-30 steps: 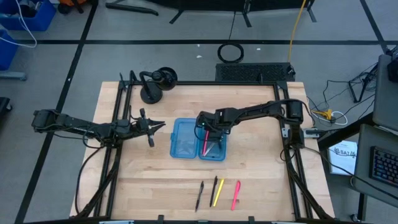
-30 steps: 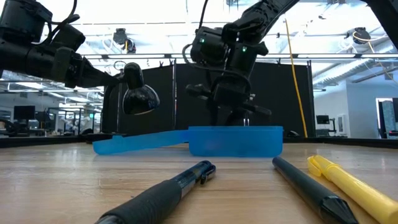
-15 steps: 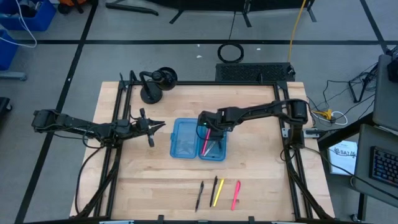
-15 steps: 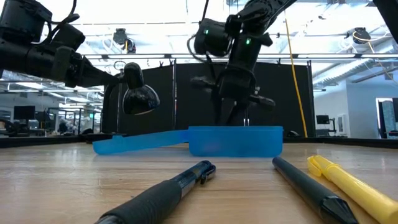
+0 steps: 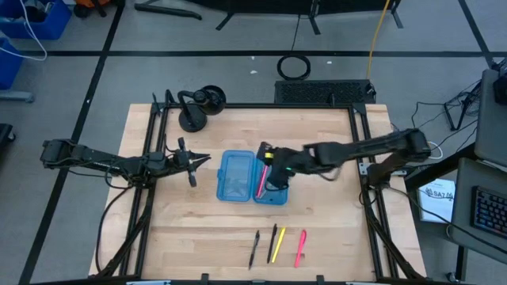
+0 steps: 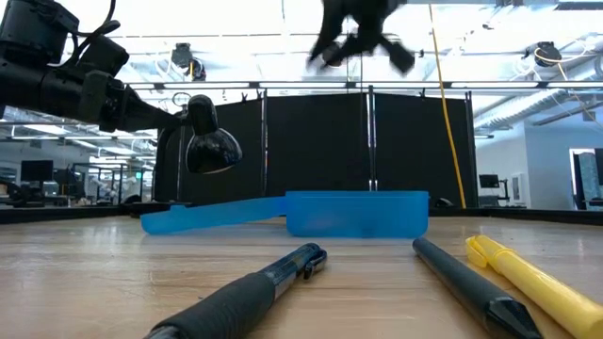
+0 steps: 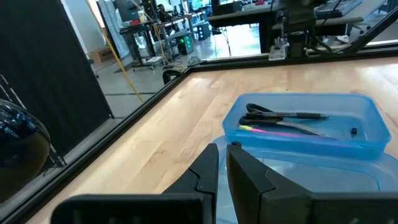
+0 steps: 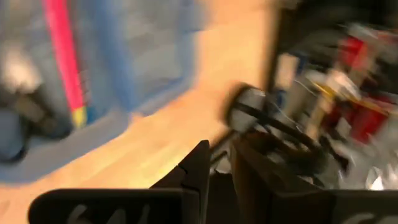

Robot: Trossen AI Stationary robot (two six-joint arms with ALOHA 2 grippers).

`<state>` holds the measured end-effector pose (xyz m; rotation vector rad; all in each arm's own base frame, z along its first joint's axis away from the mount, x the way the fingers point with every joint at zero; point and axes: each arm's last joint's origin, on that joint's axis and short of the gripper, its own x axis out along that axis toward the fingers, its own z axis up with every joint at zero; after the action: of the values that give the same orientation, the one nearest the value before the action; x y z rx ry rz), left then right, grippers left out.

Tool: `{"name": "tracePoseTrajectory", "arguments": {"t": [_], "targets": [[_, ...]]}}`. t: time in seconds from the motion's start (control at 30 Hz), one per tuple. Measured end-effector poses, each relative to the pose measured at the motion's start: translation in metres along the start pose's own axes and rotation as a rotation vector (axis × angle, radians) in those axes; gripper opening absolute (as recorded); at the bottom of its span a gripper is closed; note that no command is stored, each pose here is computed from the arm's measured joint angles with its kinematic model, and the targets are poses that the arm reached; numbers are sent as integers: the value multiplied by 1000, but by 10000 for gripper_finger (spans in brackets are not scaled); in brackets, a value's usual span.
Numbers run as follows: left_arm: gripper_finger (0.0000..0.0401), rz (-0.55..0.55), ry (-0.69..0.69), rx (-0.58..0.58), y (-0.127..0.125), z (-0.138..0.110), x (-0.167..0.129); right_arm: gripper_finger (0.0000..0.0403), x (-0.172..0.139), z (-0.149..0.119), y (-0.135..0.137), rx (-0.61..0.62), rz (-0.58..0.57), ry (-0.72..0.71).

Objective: Pick & place school supplies into a supply box
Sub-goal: Put the pink pen into the blue supply box

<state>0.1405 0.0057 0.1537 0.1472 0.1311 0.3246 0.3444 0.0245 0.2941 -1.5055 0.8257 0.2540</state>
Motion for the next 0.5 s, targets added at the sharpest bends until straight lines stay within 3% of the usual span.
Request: {"name": "tracePoseTrajectory", "arguments": {"t": [0.13, 0.27, 0.4, 0.5], "targets": [[37, 1, -4, 0, 0, 0, 0, 59, -47, 8, -15, 330, -166, -77], [37, 1, -5, 9, 0, 1, 0, 59, -94, 4, -28, 851, -284, -254], [37, 2, -5, 16, 0, 0, 0, 59, -125, -7, -30, 1417, -257, -415], [37, 0, 1, 24, 0, 0, 0, 59, -128, -5, -14, 1701, -150, -444]]}}
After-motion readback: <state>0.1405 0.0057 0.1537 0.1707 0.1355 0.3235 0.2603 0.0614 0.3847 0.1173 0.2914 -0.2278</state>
